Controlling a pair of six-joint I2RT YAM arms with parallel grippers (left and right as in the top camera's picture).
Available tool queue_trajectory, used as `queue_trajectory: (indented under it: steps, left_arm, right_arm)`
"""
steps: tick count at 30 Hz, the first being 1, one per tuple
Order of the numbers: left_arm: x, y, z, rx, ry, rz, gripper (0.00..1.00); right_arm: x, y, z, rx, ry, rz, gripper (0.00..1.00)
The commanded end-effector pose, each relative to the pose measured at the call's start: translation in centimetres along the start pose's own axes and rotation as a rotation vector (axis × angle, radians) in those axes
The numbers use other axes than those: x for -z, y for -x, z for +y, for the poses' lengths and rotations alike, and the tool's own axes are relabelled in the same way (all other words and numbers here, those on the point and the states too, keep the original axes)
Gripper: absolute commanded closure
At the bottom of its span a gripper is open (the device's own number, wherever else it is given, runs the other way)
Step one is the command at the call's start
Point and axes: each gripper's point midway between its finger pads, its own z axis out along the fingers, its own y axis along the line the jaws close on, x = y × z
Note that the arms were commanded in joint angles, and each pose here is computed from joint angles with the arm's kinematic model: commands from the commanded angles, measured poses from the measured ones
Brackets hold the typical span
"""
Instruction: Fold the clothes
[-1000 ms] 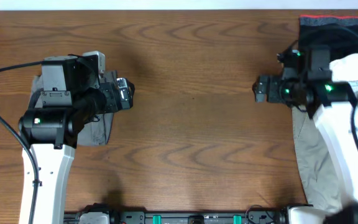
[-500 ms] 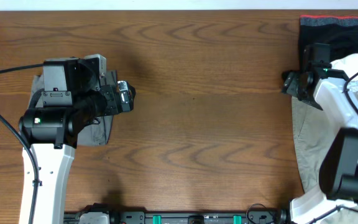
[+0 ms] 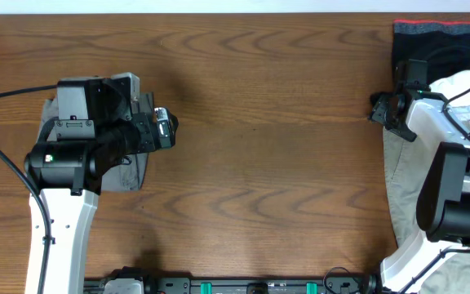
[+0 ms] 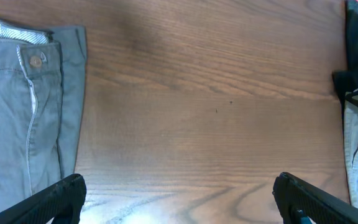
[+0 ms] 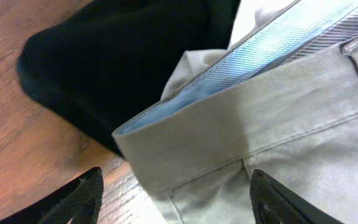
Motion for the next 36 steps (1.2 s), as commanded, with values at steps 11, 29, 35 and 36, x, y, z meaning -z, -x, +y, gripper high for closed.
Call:
queue_trajectory:
  steps: [11,29,35,36]
  left_arm:
    - [0.4,-0.1,-0.5,0.008,-0.015,0.009,0.02]
    - [0.4,-0.1,-0.5,0.008,-0.015,0.009,0.02]
    - [0.4,-0.1,-0.5,0.008,-0.015,0.009,0.02]
    - [0.4,-0.1,-0.5,0.008,-0.015,0.009,0.02]
  right_arm:
    - [-3.4,-2.2,-0.6,-0.001,-0.078,0.071,0.66]
    - [12.8,3.1,2.9,0.069,0.208,-0.205,0.99]
    - [15.9,2.2,7.0,0.140,0.327,-0.255,0.99]
    - [16.0,1.9,7.8,0.156,0.337,-0.256,0.99]
